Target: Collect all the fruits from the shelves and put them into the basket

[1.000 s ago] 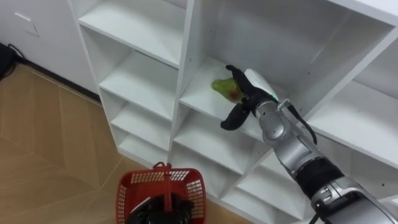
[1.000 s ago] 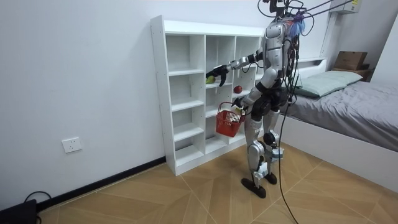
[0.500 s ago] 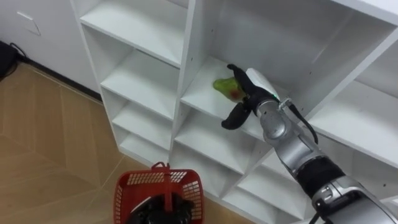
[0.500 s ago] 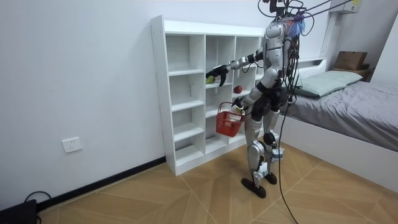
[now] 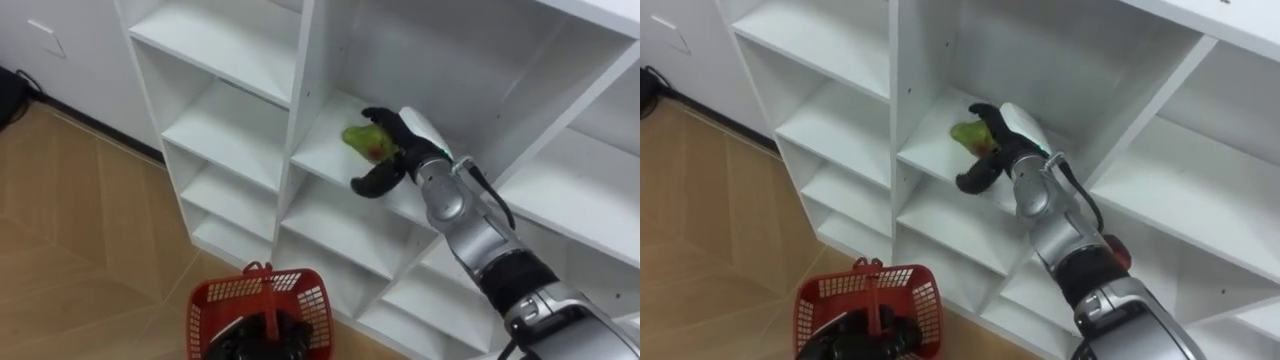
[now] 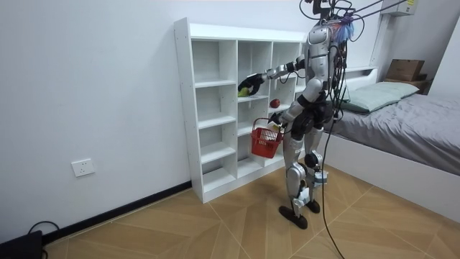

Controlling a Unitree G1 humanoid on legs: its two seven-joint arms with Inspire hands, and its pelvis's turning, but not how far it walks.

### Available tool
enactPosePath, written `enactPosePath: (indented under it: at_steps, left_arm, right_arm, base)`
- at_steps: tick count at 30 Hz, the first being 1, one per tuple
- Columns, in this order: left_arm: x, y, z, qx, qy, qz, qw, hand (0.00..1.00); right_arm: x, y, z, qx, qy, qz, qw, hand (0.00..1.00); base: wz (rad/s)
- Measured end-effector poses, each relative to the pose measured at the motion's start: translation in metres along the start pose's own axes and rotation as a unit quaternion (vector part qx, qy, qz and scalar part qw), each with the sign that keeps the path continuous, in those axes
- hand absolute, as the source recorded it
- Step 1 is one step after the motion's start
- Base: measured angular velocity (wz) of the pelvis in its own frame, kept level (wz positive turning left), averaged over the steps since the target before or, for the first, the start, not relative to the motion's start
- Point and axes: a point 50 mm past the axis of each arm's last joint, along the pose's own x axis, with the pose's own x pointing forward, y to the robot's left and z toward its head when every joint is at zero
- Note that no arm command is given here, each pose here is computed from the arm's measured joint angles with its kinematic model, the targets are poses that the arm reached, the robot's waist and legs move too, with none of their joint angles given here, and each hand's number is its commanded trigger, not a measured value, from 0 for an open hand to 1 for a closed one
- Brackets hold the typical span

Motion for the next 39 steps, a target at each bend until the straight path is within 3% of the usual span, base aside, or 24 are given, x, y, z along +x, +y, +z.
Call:
enactPosePath:
  at_steps: [39]
  left_arm:
    - [-0.0017,0.0019,-0.0014,-0.008,-0.002,0.005,1.0,1.0]
  right_arm:
    - [-0.0001,-0.008,0.0004,0.013,-0.003,-0.018,1.0,1.0]
  base:
    - [0.0]
